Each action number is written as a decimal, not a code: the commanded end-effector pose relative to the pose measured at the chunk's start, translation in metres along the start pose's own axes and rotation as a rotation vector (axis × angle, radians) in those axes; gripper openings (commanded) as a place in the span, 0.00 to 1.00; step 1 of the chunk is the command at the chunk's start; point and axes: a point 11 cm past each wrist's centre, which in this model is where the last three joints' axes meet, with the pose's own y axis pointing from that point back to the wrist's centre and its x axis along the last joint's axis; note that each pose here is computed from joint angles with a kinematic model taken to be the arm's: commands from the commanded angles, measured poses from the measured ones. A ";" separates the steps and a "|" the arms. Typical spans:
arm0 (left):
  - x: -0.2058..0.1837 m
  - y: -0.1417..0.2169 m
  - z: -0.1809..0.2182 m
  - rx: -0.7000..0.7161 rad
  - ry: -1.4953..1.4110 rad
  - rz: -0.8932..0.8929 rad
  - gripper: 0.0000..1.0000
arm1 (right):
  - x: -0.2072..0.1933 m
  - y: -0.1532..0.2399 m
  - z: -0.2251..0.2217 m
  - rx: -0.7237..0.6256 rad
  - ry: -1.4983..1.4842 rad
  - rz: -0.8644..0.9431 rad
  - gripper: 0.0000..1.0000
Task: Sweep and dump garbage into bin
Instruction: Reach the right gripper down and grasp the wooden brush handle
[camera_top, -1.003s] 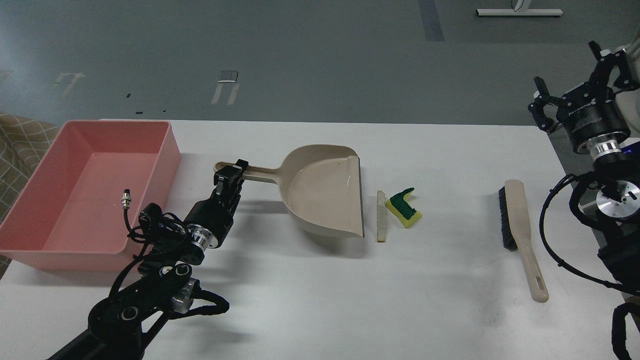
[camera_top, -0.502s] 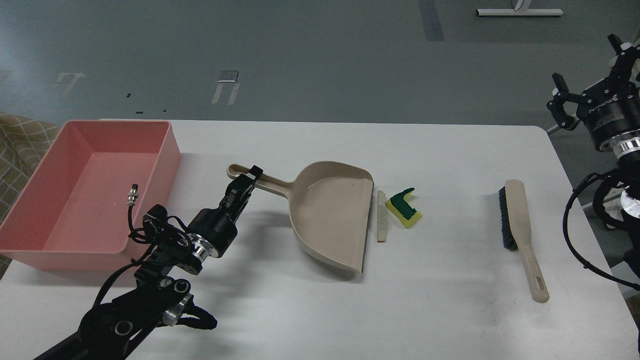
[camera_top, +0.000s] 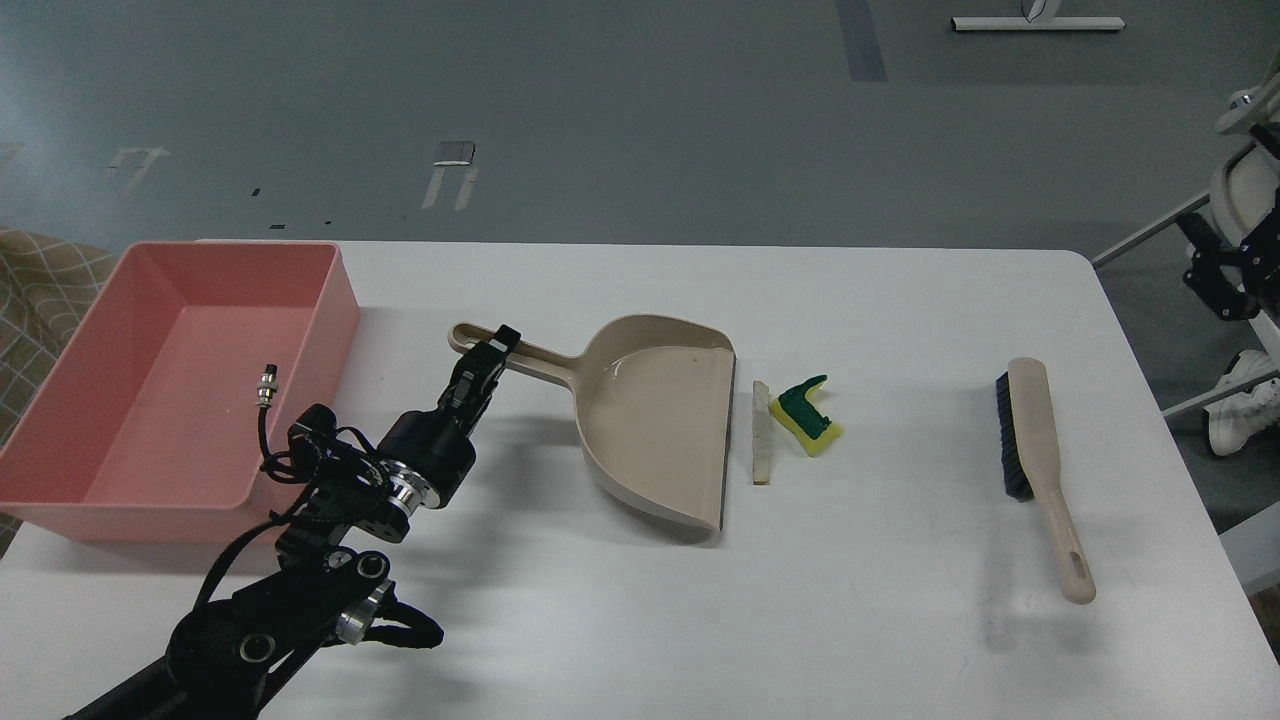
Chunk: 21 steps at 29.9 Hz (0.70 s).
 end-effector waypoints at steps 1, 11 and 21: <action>0.000 0.000 -0.001 0.005 -0.002 0.001 0.18 | -0.002 0.006 -0.008 -0.044 0.145 -0.051 1.00; 0.001 0.001 -0.005 0.034 -0.003 0.012 0.18 | -0.002 0.063 -0.046 -0.313 0.762 -0.309 1.00; -0.008 -0.004 0.001 0.019 0.022 0.011 0.18 | -0.034 0.069 -0.017 -0.463 0.807 -0.408 1.00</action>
